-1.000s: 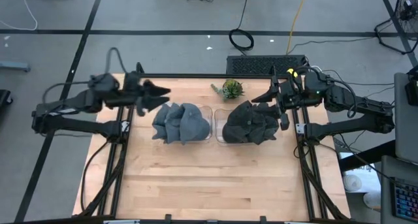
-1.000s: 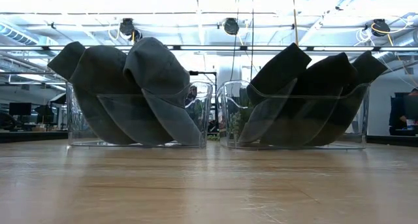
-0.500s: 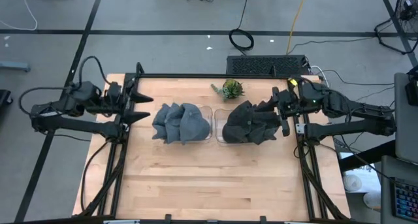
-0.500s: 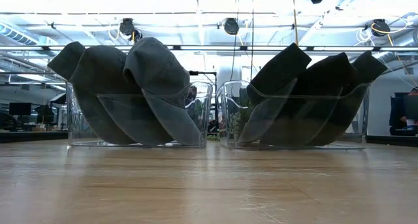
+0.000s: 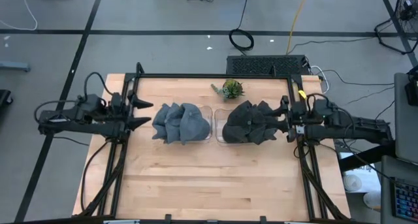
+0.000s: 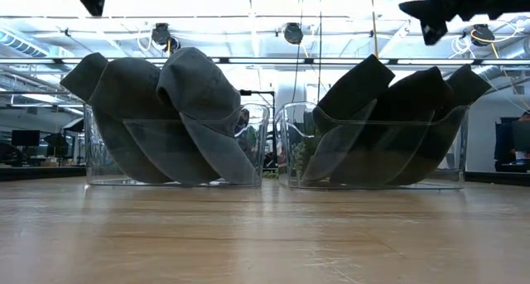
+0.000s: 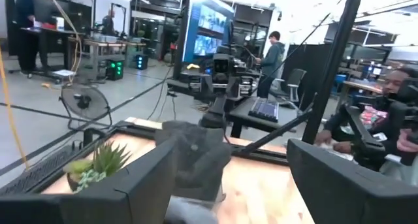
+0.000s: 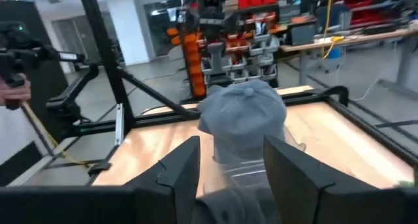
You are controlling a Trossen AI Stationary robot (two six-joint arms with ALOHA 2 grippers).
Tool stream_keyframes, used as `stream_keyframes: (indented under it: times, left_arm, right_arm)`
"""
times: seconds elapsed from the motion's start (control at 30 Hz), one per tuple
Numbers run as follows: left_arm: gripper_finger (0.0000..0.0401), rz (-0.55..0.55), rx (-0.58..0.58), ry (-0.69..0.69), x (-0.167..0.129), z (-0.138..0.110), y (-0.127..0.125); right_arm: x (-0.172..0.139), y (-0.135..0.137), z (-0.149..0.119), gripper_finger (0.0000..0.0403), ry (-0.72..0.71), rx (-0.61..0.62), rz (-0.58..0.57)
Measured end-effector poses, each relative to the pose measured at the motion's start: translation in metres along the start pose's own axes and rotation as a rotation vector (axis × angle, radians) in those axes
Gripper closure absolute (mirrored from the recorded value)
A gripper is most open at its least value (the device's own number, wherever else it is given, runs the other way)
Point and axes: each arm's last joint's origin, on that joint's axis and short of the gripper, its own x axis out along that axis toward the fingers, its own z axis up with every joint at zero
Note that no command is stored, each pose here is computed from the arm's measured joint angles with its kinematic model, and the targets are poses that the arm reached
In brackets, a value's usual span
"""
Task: Pick & Place hat
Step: Return to Home Position
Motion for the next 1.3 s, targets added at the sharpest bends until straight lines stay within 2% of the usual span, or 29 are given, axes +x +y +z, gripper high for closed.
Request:
stream_keyframes:
  times: [0.2, 0.37, 0.77, 0.9, 1.1, 1.17, 1.3]
  left_arm:
    - [0.0107, 0.006, -0.028, -0.008, -0.008, -0.03, 0.006]
    - [0.0107, 0.0, -0.058, -0.031, -0.012, -0.053, 0.011]
    - [0.0107, -0.002, -0.05, -0.042, -0.016, -0.09, 0.018]
    - [0.0107, 0.002, -0.048, -0.027, -0.013, -0.099, 0.019]
    - [0.0107, -0.013, -0.036, -0.113, -0.007, -0.114, 0.022]
    - [0.0107, -0.013, -0.037, -0.14, -0.005, -0.125, 0.024]
    - [0.0107, 0.024, -0.043, -0.129, -0.005, -0.126, 0.025]
  right_arm:
    - [-0.014, -0.005, -0.024, 0.0248, -0.055, -0.002, -0.074]
    - [-0.02, -0.007, -0.041, 0.0248, -0.101, 0.033, -0.08]
    - [-0.012, -0.02, -0.083, 0.0248, -0.26, 0.034, -0.184]
    - [-0.013, -0.021, -0.079, 0.0248, -0.34, 0.039, -0.202]
    - [-0.012, -0.023, -0.082, 0.0248, -0.326, 0.045, -0.254]
    - [-0.011, -0.024, -0.087, 0.0248, -0.276, 0.059, -0.272]
    - [-0.01, -0.026, -0.095, 0.0248, -0.203, 0.103, -0.308]
